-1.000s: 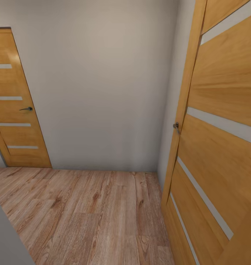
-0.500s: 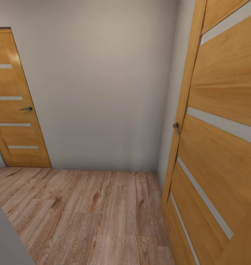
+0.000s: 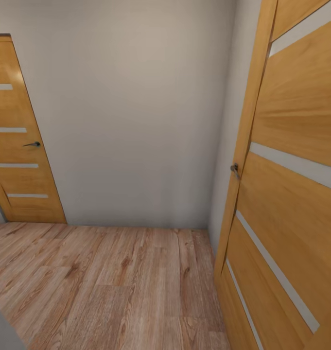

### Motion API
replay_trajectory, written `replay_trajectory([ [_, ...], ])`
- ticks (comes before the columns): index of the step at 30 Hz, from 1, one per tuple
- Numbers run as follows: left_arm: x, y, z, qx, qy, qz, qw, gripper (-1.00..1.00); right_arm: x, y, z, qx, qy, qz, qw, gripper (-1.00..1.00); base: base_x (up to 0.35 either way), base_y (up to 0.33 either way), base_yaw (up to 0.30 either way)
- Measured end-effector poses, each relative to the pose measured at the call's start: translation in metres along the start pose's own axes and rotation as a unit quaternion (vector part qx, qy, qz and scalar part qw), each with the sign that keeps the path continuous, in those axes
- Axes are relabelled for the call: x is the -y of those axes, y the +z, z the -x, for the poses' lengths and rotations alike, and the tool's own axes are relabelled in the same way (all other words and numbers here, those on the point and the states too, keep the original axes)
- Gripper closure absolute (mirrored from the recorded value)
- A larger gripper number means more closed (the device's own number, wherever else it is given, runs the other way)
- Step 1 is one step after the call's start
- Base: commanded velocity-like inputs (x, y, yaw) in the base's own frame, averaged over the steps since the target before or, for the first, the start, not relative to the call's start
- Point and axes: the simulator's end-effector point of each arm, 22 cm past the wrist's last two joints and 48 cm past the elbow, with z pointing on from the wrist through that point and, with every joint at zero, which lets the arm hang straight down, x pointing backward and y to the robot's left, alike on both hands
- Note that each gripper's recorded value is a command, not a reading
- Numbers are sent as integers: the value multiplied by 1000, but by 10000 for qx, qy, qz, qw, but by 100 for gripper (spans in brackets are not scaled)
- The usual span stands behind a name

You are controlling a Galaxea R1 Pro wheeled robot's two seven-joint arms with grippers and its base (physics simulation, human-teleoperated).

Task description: Move the two storage containers from the living room to the garage. In the garage, place one container on the floor and stack the other container on top of it (either order is fine).

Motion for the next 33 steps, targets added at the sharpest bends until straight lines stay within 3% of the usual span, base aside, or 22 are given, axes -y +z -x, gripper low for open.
replay_trajectory([
  [7,1,0,0,-5,-8,-14,10000,-100,0,0,0,1,0,-2,10000,-100,84,0,0],
  [27,0,0,-1,-10,-15,-21,10000,-100,0,0,0,1,-11,-1,10000,-100,303,0,0],
  [33,1,0,0,-7,-11,0,10000,-100,0,0,0,-1,-12,0,10000,-100,46,0,0],
])
